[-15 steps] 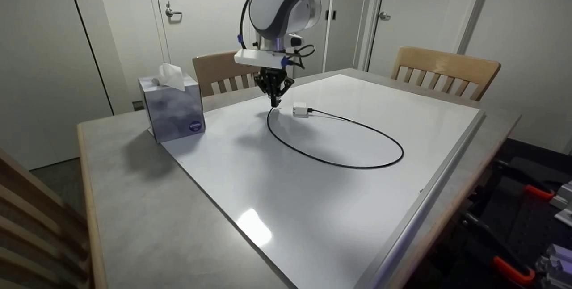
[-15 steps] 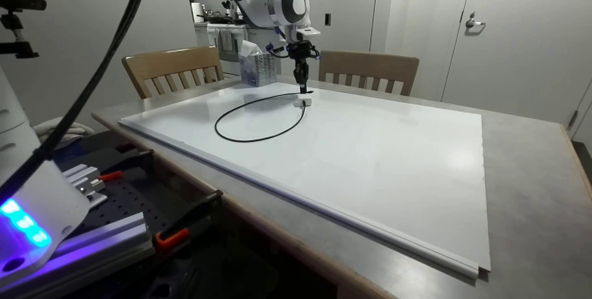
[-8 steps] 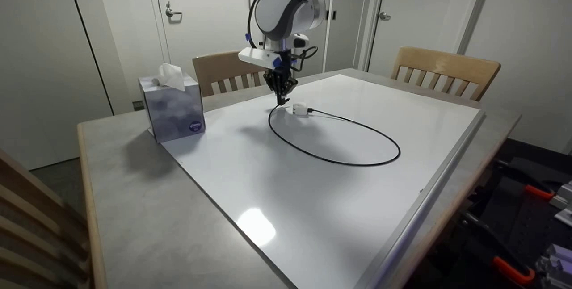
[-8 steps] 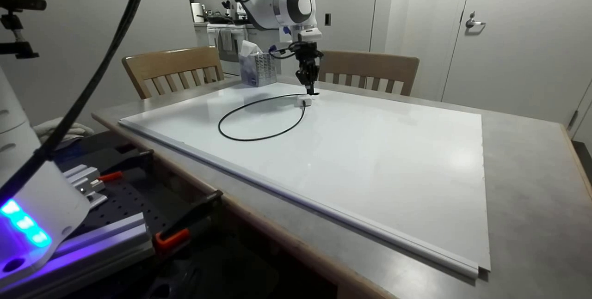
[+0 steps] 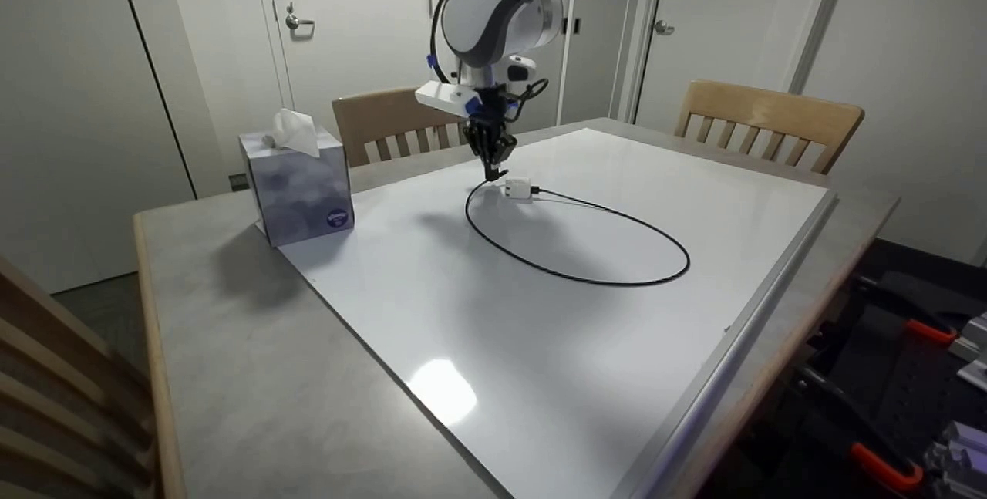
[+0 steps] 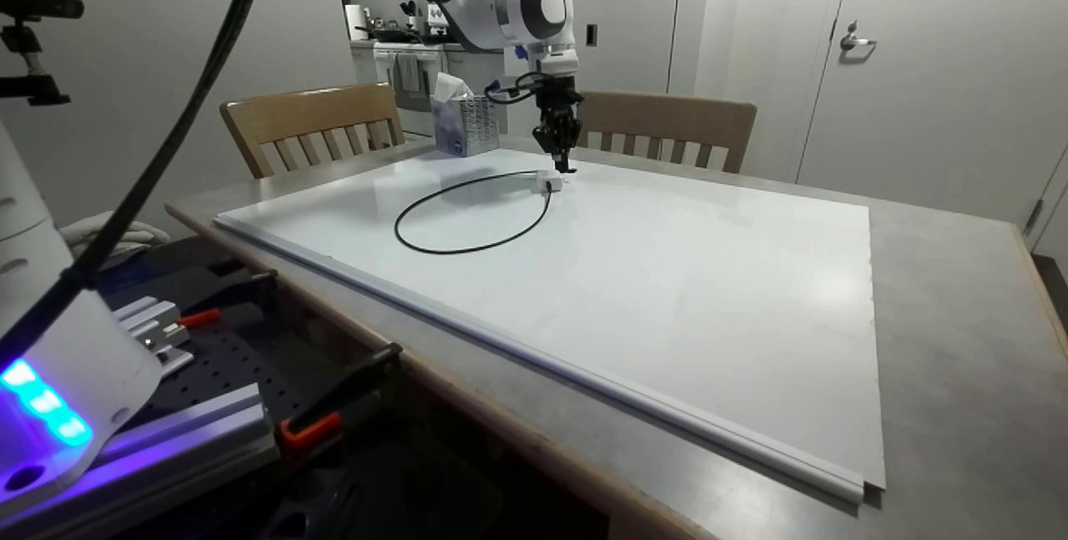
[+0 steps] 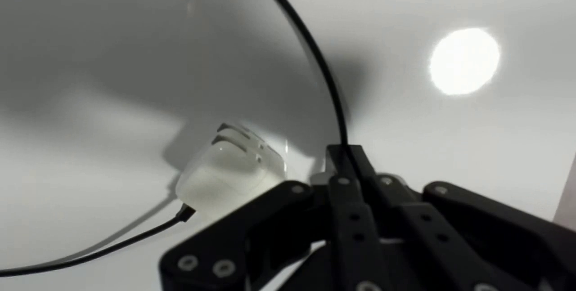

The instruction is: Coil the charger on the table

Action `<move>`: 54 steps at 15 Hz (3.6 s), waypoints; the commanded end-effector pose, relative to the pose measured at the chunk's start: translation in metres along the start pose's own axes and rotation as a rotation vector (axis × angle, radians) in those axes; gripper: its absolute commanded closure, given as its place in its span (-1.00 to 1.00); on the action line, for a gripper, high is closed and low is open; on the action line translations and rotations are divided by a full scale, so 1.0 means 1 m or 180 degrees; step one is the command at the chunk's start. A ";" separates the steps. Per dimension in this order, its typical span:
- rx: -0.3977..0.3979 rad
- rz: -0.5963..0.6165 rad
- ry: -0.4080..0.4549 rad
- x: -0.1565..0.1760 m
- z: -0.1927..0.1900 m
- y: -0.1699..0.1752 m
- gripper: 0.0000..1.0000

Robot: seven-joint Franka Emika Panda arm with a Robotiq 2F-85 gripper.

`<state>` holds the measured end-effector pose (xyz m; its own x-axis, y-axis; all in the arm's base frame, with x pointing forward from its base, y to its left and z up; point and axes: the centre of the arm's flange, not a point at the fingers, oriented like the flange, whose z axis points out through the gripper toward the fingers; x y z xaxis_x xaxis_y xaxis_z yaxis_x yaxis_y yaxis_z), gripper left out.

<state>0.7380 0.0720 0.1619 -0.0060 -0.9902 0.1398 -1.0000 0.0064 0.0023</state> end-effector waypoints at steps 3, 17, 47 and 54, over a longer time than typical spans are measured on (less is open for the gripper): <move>-0.0026 0.1023 0.0131 0.029 -0.009 -0.014 0.98; -0.0155 0.2608 0.0498 0.080 0.022 0.014 0.93; -0.1245 0.4724 0.0954 0.157 0.018 0.106 -0.97; -0.0950 0.3511 0.0711 0.138 -0.046 0.099 -1.00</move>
<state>0.6530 -0.0605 0.2014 -0.8738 -0.2430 0.4213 -0.2975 0.9523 -0.0678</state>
